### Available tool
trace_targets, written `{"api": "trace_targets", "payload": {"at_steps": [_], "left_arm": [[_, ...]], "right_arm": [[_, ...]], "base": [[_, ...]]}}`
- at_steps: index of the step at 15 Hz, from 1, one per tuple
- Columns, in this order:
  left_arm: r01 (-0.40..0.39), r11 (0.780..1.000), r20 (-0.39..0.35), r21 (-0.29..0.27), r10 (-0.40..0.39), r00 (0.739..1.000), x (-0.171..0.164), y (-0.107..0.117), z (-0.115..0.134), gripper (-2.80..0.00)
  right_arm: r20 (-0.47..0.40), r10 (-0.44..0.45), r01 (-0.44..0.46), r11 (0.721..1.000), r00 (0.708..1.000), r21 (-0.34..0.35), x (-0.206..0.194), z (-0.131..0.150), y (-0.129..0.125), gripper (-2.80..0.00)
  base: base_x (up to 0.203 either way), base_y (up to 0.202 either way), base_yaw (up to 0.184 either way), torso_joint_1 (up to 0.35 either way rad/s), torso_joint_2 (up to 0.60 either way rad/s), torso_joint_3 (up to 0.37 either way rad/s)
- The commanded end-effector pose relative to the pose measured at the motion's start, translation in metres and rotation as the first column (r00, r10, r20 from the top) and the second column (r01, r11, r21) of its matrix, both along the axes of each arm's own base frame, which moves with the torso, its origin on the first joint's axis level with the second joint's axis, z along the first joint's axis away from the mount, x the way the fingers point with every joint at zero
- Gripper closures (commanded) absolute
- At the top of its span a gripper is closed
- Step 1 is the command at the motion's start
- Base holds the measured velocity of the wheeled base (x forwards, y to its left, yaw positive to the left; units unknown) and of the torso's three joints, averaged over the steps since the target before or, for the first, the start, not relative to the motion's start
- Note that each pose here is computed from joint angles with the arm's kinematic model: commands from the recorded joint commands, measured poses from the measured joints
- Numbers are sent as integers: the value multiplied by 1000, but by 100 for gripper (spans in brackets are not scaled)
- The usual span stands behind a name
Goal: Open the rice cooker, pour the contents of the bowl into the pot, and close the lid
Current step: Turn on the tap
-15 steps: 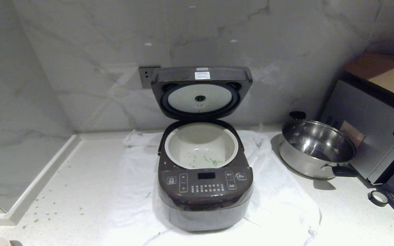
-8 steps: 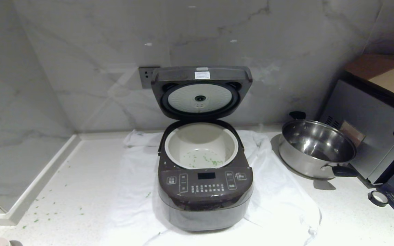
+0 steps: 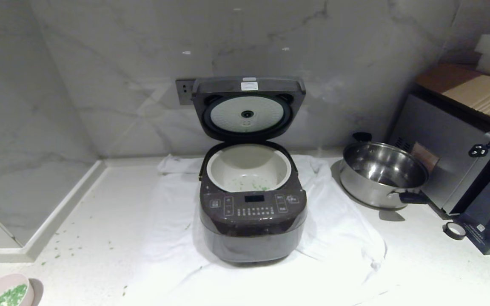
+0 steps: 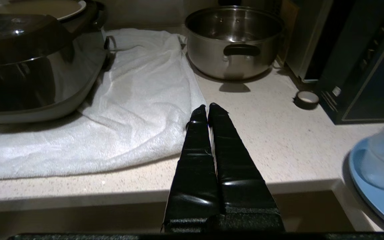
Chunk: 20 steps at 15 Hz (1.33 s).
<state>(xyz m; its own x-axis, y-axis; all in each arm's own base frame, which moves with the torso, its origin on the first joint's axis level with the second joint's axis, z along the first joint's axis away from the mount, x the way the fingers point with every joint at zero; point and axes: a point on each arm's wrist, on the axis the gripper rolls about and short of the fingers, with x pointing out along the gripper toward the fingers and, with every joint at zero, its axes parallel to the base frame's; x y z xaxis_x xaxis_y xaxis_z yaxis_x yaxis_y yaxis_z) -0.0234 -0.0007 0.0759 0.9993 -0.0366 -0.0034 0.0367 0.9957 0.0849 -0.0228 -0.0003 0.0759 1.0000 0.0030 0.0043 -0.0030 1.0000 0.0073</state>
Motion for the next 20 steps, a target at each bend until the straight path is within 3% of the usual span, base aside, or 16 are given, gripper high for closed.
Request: {"api": "trace_targets", "payload": {"at_steps": [1, 6, 14, 20], "left_arm": [[0, 1000, -1, 1, 0, 1000, 0, 0, 0, 0], [2, 1000, -1, 1, -2, 1000, 0, 0, 0, 0], [2, 1000, -1, 1, -2, 1000, 0, 0, 0, 0], [1, 1000, -1, 0, -1, 1000, 0, 0, 0, 0]], "right_arm": [[-1, 0, 0, 1000, 1000, 0, 0, 0, 0, 0], [0, 0, 0, 1000, 1000, 0, 0, 0, 0, 0], [0, 0, 0, 1000, 1000, 0, 0, 0, 0, 0], [0, 0, 0, 1000, 1000, 0, 0, 0, 0, 0]], "base": [[-200, 0, -1, 1, -2, 1], [-169, 0, -2, -3, 2, 3], [0, 0, 0, 0, 0, 0], [2, -6, 154, 3, 5, 2]]}}
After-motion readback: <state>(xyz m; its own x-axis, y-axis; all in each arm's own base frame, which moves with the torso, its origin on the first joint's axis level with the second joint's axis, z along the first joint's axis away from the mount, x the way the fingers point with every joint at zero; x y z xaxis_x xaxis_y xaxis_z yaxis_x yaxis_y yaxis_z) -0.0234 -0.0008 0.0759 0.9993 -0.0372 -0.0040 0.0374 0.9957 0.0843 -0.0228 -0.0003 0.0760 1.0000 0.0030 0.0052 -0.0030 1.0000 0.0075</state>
